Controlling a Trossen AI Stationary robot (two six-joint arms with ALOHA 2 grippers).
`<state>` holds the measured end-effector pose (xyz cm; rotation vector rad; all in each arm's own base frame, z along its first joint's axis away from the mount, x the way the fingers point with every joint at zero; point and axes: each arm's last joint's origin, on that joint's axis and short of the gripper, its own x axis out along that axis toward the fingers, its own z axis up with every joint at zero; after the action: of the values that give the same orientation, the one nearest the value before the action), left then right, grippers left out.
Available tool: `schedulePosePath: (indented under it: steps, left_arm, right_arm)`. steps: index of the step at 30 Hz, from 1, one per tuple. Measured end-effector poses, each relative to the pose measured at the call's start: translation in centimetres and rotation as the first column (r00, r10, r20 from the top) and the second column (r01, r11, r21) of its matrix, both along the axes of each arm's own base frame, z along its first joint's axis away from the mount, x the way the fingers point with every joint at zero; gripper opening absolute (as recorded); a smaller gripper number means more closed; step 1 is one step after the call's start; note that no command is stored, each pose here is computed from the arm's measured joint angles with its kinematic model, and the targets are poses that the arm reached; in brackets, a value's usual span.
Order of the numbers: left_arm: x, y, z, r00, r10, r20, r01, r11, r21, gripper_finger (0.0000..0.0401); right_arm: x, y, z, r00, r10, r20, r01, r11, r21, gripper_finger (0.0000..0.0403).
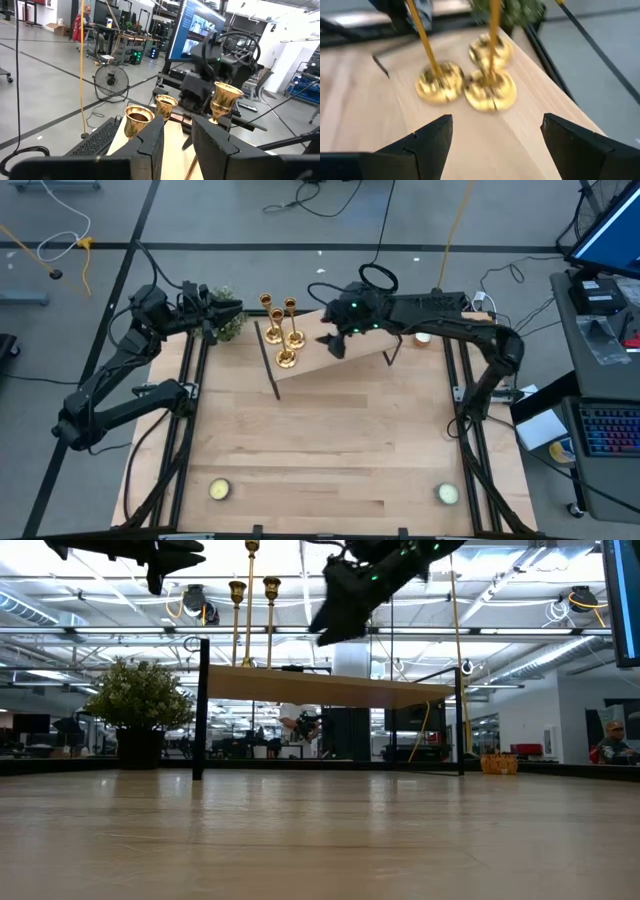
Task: Pick & Place candle stick holders
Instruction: Put the orange scented candle on the shelf
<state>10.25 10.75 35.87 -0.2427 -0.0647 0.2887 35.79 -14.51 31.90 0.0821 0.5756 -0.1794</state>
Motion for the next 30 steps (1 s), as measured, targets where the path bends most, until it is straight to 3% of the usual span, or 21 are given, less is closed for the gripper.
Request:
schedulePosePath:
  steps: [6,13,17,25,30]
  left_arm:
    - [0.0,0.0,0.0,1.0,0.0,0.0,0.0,1.0,0.0,0.0102]
    - [0.0,0.0,0.0,1.0,-0.001,0.008,0.001,1.0,-0.026,0.0102]
    - [0.0,0.0,0.0,1.0,-0.001,0.008,0.001,1.0,-0.027,0.0102]
    - [0.0,0.0,0.0,1.0,-0.001,0.023,0.003,0.997,-0.078,0.0102]
    - [0.0,0.0,0.0,1.0,-0.001,0.025,0.003,0.997,-0.082,0.0102]
  right_arm:
    - [-4.5,1.3,2.1,0.967,-0.151,-0.204,0.137,0.987,-0.081,0.0293]
    - [-9.6,2.4,3.6,0.839,-0.387,-0.383,0.364,0.922,-0.135,0.0293]
    - [-11.9,2.1,3.7,0.734,-0.502,-0.457,0.494,0.857,-0.148,0.0293]
    - [-14.4,0.0,2.5,0.592,-0.628,-0.506,0.687,0.721,-0.091,0.0293]
    - [-15.9,-1.3,0.9,0.47,-0.687,-0.554,0.798,0.599,-0.066,0.0293]
